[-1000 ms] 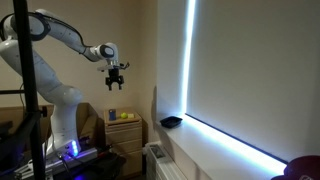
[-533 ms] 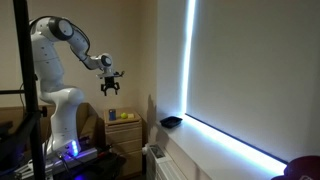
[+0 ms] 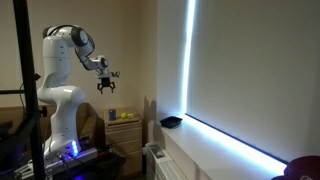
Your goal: Move the can to the black bowl on the window sill
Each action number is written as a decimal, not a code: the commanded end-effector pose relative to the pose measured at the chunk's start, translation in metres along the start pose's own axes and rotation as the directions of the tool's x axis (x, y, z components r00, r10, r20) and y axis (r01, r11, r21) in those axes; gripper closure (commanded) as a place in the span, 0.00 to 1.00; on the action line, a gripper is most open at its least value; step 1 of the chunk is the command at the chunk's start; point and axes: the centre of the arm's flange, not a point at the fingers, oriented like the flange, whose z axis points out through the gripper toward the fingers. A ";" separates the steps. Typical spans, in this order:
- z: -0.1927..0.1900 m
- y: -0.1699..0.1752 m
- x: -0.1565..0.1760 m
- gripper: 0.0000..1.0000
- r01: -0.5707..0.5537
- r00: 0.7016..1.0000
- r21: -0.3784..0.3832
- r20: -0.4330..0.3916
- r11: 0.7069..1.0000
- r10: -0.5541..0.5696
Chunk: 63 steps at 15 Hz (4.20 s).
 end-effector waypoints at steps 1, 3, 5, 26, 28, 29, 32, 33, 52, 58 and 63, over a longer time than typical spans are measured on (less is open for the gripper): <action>0.024 -0.003 0.036 0.00 -0.029 0.997 -0.015 0.076 0.999 0.030; 0.055 -0.025 0.071 0.00 -0.021 0.996 0.026 0.087 0.999 0.019; 0.076 -0.049 0.101 0.00 -0.024 0.997 0.065 0.069 0.998 0.019; 0.127 -0.010 0.196 0.00 -0.453 0.844 0.154 -0.242 0.878 0.478; 0.126 -0.015 0.198 0.00 -0.446 0.848 0.155 -0.243 0.882 0.471; 0.133 -0.015 0.200 0.00 -0.456 0.852 0.140 -0.215 0.879 0.477; 0.155 -0.006 0.201 0.00 -0.481 0.840 0.095 -0.233 0.872 0.489; 0.163 -0.002 0.202 0.00 -0.499 0.832 0.078 -0.233 0.863 0.503; 0.202 -0.018 0.207 0.00 -0.492 0.844 0.128 -0.174 0.861 0.508; 0.206 -0.021 0.201 0.00 -0.495 0.847 0.122 -0.152 0.860 0.509; 0.208 -0.019 0.201 0.00 -0.502 0.844 0.120 -0.152 0.857 0.515</action>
